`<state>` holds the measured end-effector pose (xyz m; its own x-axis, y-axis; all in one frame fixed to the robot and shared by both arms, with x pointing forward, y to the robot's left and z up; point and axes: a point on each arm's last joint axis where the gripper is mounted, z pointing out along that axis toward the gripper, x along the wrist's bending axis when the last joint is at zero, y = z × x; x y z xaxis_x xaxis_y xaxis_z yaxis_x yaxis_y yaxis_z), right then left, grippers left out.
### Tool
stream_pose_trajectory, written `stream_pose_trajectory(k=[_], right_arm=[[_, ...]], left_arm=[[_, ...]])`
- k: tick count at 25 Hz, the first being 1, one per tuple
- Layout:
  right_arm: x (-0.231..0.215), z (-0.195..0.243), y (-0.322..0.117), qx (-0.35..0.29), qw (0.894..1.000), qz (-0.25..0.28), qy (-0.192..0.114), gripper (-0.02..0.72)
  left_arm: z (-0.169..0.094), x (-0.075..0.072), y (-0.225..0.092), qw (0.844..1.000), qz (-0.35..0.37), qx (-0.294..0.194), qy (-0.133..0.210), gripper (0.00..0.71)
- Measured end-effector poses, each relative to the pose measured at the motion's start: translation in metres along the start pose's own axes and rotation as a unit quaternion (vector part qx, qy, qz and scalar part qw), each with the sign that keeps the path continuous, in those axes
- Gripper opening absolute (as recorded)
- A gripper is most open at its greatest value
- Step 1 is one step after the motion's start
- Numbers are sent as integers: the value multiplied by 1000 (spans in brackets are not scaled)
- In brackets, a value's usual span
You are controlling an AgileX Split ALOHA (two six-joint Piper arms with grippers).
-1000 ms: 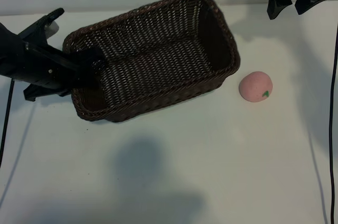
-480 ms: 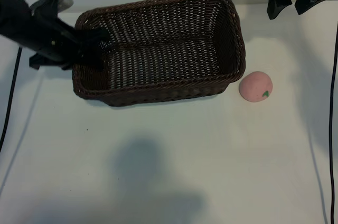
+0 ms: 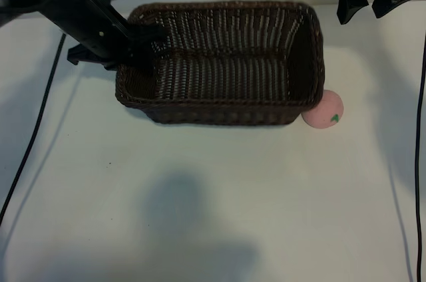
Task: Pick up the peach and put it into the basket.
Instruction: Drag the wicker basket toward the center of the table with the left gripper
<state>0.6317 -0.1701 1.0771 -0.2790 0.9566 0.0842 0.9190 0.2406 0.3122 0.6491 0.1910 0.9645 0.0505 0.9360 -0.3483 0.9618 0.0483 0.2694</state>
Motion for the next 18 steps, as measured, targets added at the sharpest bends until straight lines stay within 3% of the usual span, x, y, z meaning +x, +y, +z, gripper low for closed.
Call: stream_pose_trajectory(k=[15, 18], right_arm=[[0, 0, 0, 0, 1000, 0, 0, 530], [0, 0, 0, 0, 1000, 0, 0, 530]], left_arm=[[30, 13, -6, 999, 10, 39, 24, 95], [31, 13, -5, 999, 5, 36, 20, 147]])
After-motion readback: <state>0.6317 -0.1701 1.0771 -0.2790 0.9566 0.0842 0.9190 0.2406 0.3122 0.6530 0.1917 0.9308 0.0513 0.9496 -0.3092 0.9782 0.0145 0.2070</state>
